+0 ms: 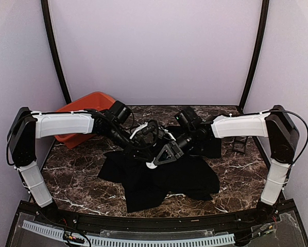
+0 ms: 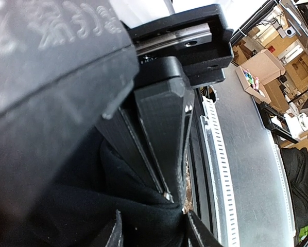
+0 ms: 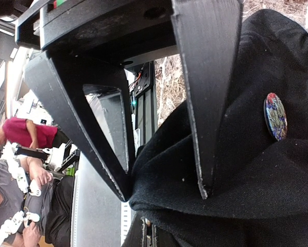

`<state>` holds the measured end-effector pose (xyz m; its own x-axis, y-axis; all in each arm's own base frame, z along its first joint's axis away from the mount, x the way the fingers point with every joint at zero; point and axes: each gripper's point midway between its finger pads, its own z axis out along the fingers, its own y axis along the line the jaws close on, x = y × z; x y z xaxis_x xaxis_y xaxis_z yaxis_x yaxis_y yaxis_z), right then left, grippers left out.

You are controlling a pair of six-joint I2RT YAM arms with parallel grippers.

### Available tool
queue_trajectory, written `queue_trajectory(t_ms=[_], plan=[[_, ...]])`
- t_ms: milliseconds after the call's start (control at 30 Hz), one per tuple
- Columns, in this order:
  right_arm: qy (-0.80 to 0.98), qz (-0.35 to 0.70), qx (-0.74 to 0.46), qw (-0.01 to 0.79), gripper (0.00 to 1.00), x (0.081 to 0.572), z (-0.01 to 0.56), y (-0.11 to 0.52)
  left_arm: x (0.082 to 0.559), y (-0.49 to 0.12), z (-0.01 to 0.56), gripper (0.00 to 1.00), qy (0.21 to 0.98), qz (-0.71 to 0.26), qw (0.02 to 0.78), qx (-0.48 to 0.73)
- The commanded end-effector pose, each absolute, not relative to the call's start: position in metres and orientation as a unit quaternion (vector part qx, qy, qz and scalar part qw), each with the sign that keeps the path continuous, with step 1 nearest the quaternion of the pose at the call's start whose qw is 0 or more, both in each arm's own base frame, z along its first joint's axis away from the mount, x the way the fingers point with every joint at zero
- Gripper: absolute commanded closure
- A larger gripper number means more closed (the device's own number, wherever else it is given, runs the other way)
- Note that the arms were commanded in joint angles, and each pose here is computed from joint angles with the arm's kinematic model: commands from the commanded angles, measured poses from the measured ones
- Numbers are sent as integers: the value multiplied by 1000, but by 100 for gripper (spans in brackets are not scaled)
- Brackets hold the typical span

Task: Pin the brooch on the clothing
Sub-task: Cross the clothing with brooches at the center of the board, then pin the clothing with brooches at the center of the board.

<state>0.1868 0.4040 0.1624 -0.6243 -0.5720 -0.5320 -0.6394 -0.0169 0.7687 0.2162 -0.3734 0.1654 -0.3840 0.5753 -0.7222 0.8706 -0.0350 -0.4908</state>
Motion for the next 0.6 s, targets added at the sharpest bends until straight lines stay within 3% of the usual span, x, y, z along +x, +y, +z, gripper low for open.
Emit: queue_trajectory(t_ms=[0,567], plan=[[670,579,-459,74,100,194,189,419,203,-376,151,61,686,-472,123,540],[695,568,-439,49,100,199,176,416,204,-374,150,60,688,-434,140,564]])
